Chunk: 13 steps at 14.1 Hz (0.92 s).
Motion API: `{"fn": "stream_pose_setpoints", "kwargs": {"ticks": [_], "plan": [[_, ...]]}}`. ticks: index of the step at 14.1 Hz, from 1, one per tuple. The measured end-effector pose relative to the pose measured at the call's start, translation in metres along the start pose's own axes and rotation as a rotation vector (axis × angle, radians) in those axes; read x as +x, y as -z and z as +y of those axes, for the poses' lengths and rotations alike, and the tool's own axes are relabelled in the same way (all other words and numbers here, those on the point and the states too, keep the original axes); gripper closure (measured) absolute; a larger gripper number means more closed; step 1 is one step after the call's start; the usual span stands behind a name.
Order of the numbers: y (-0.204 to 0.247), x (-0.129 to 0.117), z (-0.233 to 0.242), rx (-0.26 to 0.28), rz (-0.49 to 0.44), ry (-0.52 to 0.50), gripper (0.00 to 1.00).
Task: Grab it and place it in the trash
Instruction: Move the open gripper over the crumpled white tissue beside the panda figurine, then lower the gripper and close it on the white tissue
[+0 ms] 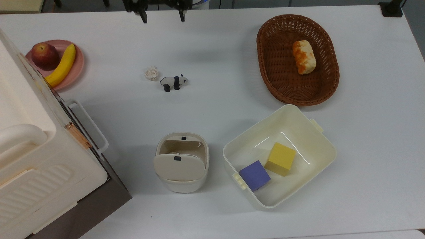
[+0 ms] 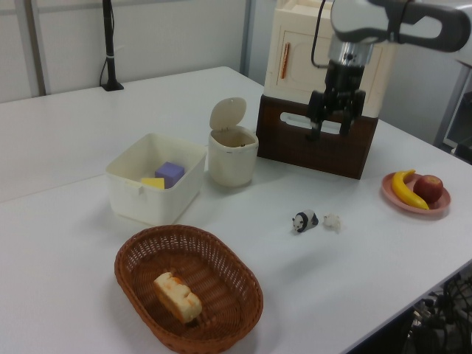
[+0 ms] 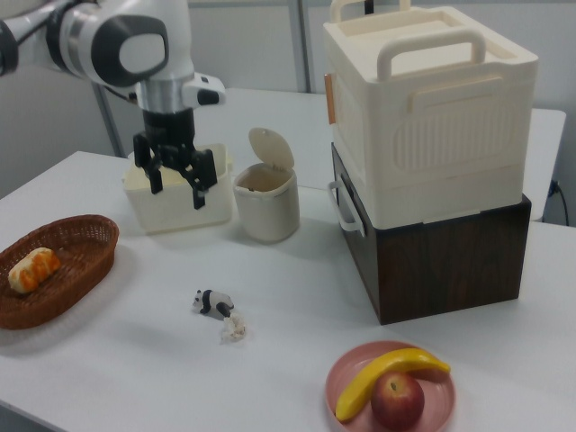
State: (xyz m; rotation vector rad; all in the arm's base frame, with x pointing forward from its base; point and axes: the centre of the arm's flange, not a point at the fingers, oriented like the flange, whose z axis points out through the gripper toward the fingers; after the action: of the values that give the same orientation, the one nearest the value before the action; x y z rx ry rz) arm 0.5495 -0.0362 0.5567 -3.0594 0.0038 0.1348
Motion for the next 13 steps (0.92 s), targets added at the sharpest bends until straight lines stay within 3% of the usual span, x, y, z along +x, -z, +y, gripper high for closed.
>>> {"fn": "stream_pose_setpoints", "kwargs": {"ticks": [1, 3, 6, 10, 13], "plan": [[-0.011, 0.003, 0.002, -0.030, -0.004, 0.051, 0.00], [-0.035, 0.006, 0.008, -0.128, -0.058, 0.299, 0.00], [-0.054, 0.005, 0.025, -0.200, -0.178, 0.765, 0.00], [-0.096, 0.010, 0.037, -0.214, -0.231, 1.042, 0.00], [-0.143, 0.019, 0.038, -0.211, -0.223, 1.087, 0.00]]}}
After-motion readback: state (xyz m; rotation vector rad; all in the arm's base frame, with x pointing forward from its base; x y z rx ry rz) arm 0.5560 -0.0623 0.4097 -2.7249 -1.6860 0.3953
